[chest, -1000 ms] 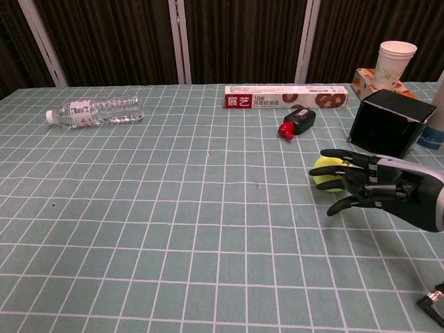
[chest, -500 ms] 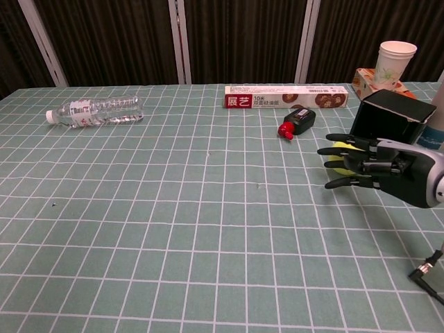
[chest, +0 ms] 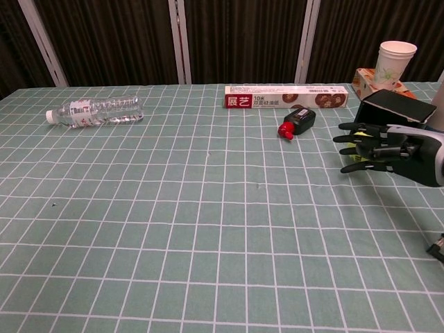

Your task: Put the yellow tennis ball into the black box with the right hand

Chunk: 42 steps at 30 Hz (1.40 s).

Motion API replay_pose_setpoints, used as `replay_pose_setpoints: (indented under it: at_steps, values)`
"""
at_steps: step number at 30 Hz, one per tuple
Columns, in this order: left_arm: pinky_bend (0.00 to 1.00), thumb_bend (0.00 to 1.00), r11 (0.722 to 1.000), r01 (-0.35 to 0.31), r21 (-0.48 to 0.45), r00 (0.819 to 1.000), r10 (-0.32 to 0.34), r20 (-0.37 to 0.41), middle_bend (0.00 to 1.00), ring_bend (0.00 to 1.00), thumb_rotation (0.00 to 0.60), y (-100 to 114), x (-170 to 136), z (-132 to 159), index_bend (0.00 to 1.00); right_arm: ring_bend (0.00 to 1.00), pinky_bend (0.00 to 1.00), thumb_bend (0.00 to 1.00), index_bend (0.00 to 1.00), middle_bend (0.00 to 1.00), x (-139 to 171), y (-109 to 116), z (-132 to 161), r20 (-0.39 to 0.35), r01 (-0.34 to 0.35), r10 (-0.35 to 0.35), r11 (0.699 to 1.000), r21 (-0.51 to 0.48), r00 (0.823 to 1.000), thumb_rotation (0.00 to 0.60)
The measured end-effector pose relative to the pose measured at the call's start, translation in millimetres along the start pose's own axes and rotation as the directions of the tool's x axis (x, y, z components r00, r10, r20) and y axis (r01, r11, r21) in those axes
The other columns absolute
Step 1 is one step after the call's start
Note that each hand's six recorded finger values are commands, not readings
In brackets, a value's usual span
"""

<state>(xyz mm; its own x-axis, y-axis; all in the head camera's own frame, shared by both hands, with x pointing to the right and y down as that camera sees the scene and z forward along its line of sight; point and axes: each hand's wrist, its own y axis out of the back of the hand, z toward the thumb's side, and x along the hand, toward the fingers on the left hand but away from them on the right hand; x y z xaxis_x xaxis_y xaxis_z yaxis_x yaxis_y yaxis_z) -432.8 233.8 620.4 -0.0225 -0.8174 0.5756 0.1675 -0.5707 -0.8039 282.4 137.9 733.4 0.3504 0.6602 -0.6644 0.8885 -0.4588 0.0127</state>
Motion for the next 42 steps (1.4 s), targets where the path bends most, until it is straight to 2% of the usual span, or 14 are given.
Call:
replay_pose_setpoints:
  at_steps: [13,20,25,33,42]
  values:
    - [0.00,0.13,1.000,0.014,0.017,1.000,-0.013,-0.015,0.00,0.00,0.600,-4.4,4.1,1.8,0.00,0.09,0.20,0.71,0.00,0.09,-14.9,47.6,3.4,0.033,0.062,-0.065,0.994,0.095,0.997,0.600]
    - [0.00,0.13,1.000,0.015,0.019,1.000,-0.015,-0.021,0.00,0.00,0.600,-5.0,5.5,1.7,0.00,0.09,0.15,0.71,0.00,0.09,-20.5,59.6,5.8,0.038,0.054,-0.062,0.982,0.184,0.997,0.600]
    - [0.00,0.13,1.000,0.017,0.020,1.000,-0.016,-0.022,0.00,0.00,0.600,-5.3,5.7,1.9,0.00,0.10,0.09,0.71,0.00,0.09,-19.7,62.9,9.2,0.009,0.057,-0.060,0.972,0.228,0.998,0.600]
    - [0.00,0.13,1.000,0.015,0.016,1.000,-0.015,-0.007,0.00,0.00,0.600,-3.8,1.7,3.5,0.00,0.10,0.09,0.71,0.00,0.09,-7.2,53.7,12.9,-0.032,0.037,-0.031,0.979,0.199,0.999,0.600]
    - [0.00,0.13,1.000,-0.013,0.003,0.999,0.013,0.045,0.00,0.00,0.600,4.0,-10.6,8.4,0.00,0.10,0.09,0.71,0.00,0.09,44.3,14.5,26.4,-0.091,-0.057,0.070,0.990,0.133,0.993,0.600]
